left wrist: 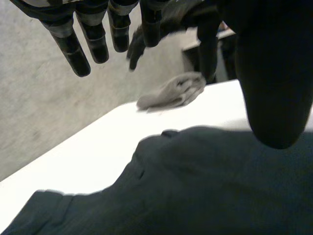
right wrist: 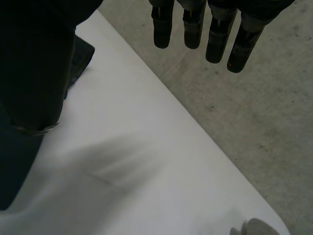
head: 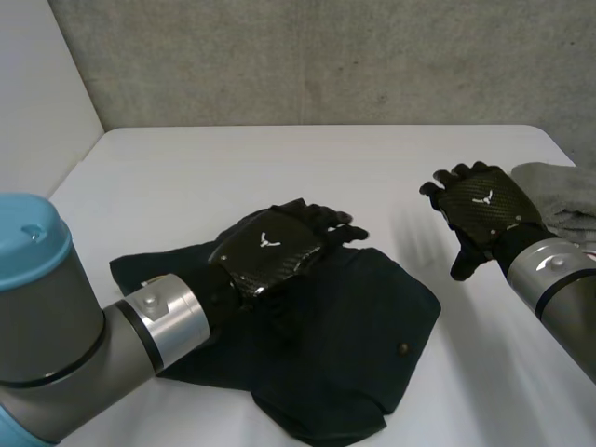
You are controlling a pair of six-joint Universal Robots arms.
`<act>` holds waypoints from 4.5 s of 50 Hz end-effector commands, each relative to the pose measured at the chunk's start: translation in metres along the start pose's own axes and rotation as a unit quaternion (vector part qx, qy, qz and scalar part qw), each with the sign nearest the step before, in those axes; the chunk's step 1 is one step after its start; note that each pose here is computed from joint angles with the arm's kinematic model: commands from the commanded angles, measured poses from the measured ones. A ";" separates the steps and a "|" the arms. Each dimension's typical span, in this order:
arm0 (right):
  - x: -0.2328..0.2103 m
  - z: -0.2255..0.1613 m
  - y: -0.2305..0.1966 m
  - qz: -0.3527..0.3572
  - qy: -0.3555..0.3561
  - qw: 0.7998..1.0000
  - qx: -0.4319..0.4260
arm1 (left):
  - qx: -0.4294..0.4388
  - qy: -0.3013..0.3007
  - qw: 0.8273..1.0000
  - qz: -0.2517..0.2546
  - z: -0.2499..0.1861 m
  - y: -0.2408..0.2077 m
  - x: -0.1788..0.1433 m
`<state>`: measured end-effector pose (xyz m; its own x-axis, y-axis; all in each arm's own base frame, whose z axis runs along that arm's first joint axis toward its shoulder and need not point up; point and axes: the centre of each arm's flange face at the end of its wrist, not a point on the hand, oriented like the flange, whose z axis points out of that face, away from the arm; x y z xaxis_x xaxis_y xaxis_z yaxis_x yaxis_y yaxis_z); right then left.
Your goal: Fold the laundry.
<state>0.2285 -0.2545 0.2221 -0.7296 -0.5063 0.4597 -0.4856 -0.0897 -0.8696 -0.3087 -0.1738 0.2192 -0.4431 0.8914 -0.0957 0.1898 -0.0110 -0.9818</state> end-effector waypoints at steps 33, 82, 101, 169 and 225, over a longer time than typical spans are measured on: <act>-0.052 0.025 0.003 -0.149 -0.217 0.964 -0.040 | -0.177 -0.391 0.899 -0.089 -0.065 0.063 -0.147; -0.082 0.144 -0.061 0.015 -0.254 0.963 0.092 | -0.031 -0.185 0.961 0.201 -0.061 -0.068 -0.001; -0.138 0.157 -0.020 0.020 -0.310 0.946 0.089 | -0.018 -0.172 0.961 0.215 -0.086 -0.078 0.022; -0.072 0.026 0.032 -0.063 -0.133 0.980 -0.137 | -0.188 -0.209 0.956 0.090 -0.022 0.057 -0.056; -0.050 -0.049 0.015 -0.123 -0.229 0.937 -0.234 | -0.357 -0.173 0.918 0.028 -0.103 0.041 -0.018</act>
<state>0.2427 -0.2108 0.1819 -0.4672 -0.7727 0.4298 -0.7686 0.1146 -0.6294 -0.2062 -0.1631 0.1746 -0.6888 0.6693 -0.2784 0.6523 0.4047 -0.6409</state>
